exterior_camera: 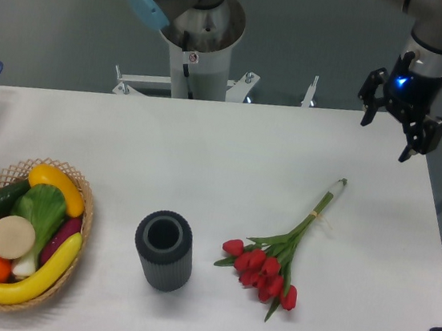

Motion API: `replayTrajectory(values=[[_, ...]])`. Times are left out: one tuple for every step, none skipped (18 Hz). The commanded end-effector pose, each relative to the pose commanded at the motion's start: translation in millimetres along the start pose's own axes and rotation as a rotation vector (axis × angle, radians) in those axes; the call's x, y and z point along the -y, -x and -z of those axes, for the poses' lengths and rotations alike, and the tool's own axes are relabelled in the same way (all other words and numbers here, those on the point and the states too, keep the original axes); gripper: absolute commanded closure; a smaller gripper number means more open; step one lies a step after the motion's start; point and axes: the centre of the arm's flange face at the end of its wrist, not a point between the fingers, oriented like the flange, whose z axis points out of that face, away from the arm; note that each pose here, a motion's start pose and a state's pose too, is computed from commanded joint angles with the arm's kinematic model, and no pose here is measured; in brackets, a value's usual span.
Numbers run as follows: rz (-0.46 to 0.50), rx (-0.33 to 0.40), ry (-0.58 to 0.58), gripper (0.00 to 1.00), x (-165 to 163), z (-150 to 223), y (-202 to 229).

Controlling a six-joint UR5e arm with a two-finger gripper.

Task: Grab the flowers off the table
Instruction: 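Move the open gripper toward the tulip stems and lower it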

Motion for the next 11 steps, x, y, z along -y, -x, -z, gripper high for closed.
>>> replayTrajectory(values=[[0.0,0.001,0.0,0.0,0.0,0.1,0.2],[-0.002,0.003,0.001,0.0,0.9,0.2,0.3],[-0.002,0.001,0.0,0.0,0.6,-0.7,0.6],[-0.002,0.0,0.0,0.0,0.7,-0.9,0.4],[0.002,-0.003,-0.001,0.0,-0.3,-2.2,-0.3],[0.011,-0.003,-0.006,0.0,0.1,-2.9,-0.5],[0.015,-0.005,-0.015,0.0,-0.1,-4.9,-1.3],[0.028,-0.008,-0.035,0.0,1.4,-10.5,-3.9],[0.046,-0.009,-0.048,0.0,2.6,-13.0,-5.4],[0.074,-0.011,-0.057,0.0,3.4,-14.4,-5.9],[0.118,-0.01,-0.059,0.0,3.4,-13.9,-4.9]])
